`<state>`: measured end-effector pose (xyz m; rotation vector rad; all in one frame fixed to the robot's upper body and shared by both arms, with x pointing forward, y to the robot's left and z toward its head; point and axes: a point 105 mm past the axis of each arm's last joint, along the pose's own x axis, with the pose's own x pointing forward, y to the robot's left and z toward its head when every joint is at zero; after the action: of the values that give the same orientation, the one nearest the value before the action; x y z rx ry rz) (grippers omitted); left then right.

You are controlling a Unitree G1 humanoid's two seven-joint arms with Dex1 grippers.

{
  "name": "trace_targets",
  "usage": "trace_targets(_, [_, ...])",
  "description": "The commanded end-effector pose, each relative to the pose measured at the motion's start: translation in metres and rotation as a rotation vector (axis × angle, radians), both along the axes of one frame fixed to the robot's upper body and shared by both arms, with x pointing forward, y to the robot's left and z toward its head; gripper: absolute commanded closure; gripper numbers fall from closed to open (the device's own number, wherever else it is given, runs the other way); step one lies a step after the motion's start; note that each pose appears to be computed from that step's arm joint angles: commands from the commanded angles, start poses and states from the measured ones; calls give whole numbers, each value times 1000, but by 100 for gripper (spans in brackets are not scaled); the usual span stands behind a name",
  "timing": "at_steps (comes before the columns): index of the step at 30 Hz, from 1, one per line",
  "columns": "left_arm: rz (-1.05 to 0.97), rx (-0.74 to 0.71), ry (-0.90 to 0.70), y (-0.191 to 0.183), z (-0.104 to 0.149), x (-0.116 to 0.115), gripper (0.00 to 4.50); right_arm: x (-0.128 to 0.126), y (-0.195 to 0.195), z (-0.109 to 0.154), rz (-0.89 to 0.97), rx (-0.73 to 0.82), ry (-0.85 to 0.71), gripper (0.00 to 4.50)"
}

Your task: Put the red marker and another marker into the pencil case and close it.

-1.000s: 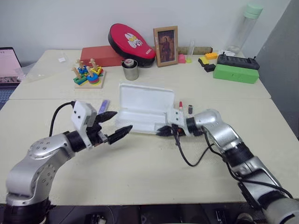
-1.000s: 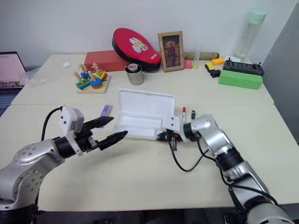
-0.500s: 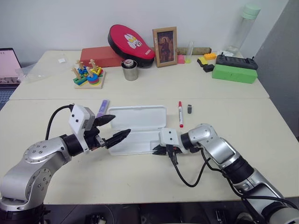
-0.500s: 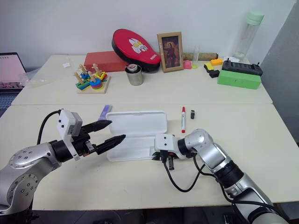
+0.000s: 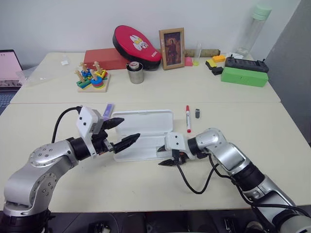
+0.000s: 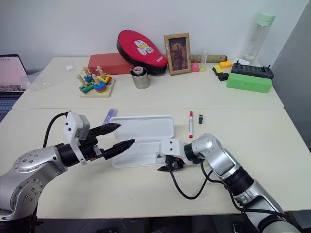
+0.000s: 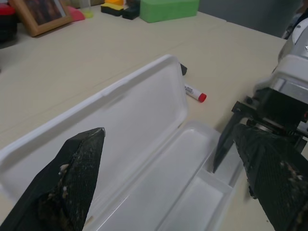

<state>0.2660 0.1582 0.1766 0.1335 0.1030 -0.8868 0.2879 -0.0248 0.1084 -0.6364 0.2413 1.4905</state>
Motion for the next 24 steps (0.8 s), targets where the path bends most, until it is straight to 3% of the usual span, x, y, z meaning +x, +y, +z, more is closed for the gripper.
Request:
trace_targets(1, [-107,-6,-23,-26,5,-7,0,2,-17,36,-78,119,-5,80])
trace_targets(4, [-156,-19,-34,-41,7,-7,0,20,-47,53,-271,202,10,3])
trace_targets(11, [-213,-24,-31,-57,2,0,0,69,-97,46,-813,190,1,1])
trace_targets(23, [-274,-36,-73,-71,11,11,0,63,-75,3,-999,128,144,1])
trace_targets(24, [-274,-38,-76,-71,11,11,0,63,-77,-3,-1018,105,146,18])
